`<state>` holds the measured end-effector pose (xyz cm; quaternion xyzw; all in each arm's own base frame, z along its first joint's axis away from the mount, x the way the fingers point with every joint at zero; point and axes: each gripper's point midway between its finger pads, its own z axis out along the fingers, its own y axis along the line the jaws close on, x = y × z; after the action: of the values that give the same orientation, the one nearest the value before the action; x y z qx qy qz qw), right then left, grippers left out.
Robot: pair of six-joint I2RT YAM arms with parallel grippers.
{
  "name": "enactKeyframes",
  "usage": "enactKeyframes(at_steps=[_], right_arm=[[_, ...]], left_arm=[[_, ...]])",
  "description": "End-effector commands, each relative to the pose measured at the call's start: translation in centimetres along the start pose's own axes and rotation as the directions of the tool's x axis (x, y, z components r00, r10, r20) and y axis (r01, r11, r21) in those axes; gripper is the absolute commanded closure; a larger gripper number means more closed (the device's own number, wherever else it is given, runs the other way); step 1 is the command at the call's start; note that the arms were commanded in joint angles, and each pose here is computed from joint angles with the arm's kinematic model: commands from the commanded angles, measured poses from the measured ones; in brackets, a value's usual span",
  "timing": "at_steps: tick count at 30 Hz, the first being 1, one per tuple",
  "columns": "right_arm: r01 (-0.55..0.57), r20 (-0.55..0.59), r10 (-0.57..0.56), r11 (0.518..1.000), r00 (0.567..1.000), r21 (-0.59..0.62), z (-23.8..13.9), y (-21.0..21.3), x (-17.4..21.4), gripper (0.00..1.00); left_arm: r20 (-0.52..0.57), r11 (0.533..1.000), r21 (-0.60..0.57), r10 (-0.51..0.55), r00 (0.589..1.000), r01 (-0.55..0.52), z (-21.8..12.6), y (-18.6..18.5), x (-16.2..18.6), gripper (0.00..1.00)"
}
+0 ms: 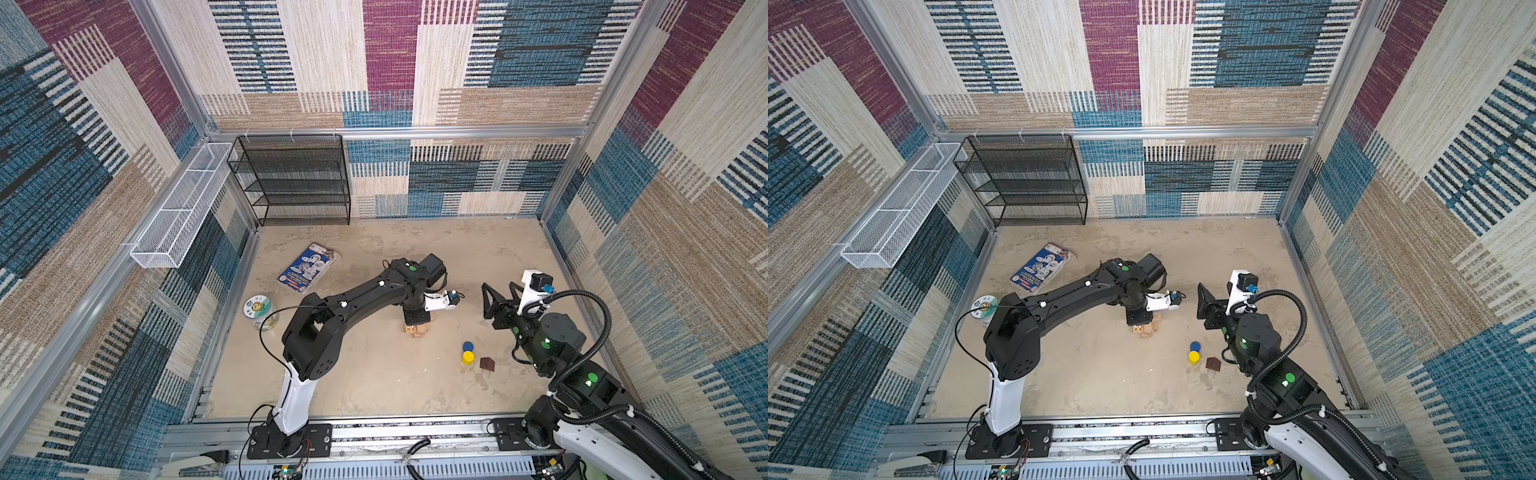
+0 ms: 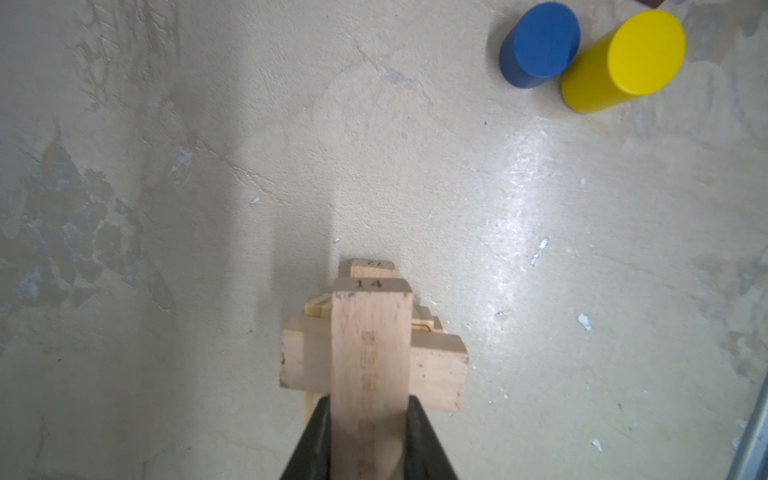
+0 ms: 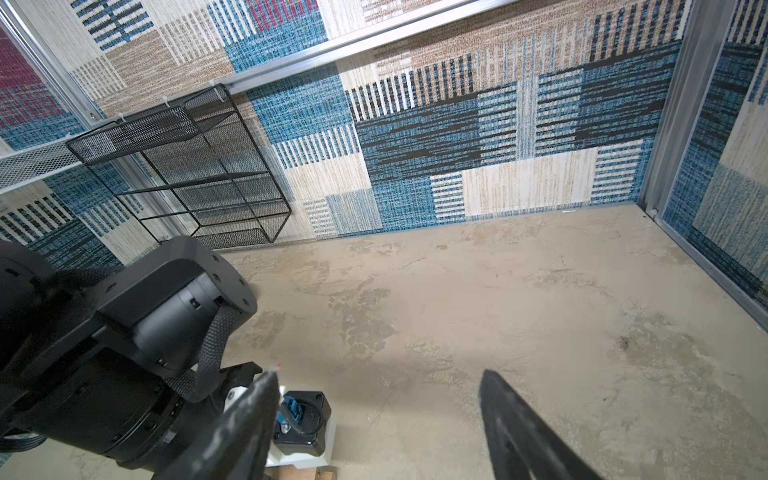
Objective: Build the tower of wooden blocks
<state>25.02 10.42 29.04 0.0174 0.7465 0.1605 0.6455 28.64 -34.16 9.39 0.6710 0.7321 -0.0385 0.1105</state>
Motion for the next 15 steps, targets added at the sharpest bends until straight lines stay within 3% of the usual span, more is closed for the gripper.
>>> enactKeyframes(at_steps=[1, 15], right_arm=[[-0.006, 0.004, 0.006, 1.0, 1.0, -0.011, -0.1, 0.2, -0.2, 0.22], [-0.01, 0.003, 0.011, 1.0, 1.0, -0.017, -0.1, 0.3, -0.1, 0.22]], left_arm=[[0.005, 1.0, 0.0, 0.01, 1.0, -0.01, -0.4, 0.0, 0.0, 0.01], [0.078, 0.999, -0.028, 0.024, 0.997, -0.022, -3.3, 0.1, -1.1, 0.06]])
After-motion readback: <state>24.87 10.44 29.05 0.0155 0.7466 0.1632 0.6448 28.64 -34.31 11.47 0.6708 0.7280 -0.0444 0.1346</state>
